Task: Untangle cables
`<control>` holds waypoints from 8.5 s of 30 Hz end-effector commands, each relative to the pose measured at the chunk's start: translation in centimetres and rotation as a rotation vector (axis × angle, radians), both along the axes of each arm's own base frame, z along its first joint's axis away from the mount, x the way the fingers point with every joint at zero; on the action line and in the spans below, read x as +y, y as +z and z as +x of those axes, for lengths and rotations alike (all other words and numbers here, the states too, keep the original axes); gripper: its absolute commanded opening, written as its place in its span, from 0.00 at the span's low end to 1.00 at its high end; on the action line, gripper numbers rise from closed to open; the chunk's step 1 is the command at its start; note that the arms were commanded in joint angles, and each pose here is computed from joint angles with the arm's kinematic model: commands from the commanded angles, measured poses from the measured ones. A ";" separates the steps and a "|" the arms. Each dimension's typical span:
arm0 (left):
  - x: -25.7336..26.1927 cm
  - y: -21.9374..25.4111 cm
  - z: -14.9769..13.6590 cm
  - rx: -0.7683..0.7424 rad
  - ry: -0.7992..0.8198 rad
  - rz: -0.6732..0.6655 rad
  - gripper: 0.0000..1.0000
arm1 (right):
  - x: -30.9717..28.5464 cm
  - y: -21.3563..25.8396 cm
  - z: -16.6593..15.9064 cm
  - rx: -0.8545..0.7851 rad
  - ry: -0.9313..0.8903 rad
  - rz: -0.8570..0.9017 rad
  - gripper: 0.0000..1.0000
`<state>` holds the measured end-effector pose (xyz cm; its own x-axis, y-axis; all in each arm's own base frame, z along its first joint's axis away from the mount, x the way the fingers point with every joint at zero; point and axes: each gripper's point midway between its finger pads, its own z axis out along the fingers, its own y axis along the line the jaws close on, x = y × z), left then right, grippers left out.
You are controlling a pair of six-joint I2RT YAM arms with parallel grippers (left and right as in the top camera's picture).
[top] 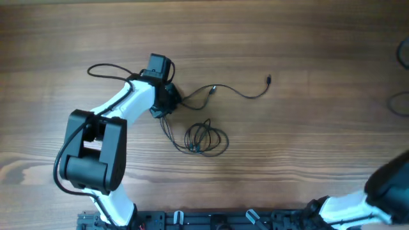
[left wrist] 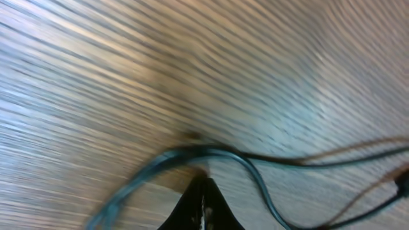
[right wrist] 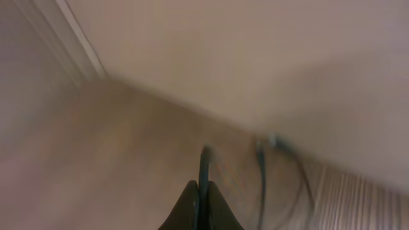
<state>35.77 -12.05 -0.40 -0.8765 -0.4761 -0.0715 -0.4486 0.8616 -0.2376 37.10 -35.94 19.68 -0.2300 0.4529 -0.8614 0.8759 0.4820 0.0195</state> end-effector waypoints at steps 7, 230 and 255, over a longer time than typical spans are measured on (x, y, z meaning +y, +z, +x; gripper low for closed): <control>-4.9 -2.9 -3.4 0.047 -0.144 0.030 0.04 | 0.0 -15.0 -1.3 0.200 -0.092 0.262 0.04; 16.1 8.8 -2.3 -0.059 0.654 0.289 0.15 | 60.2 -22.1 -17.5 1.120 1.655 0.187 0.86; 15.2 8.4 -3.4 0.004 0.637 0.253 0.20 | 40.0 -5.1 12.4 0.448 1.011 0.046 0.04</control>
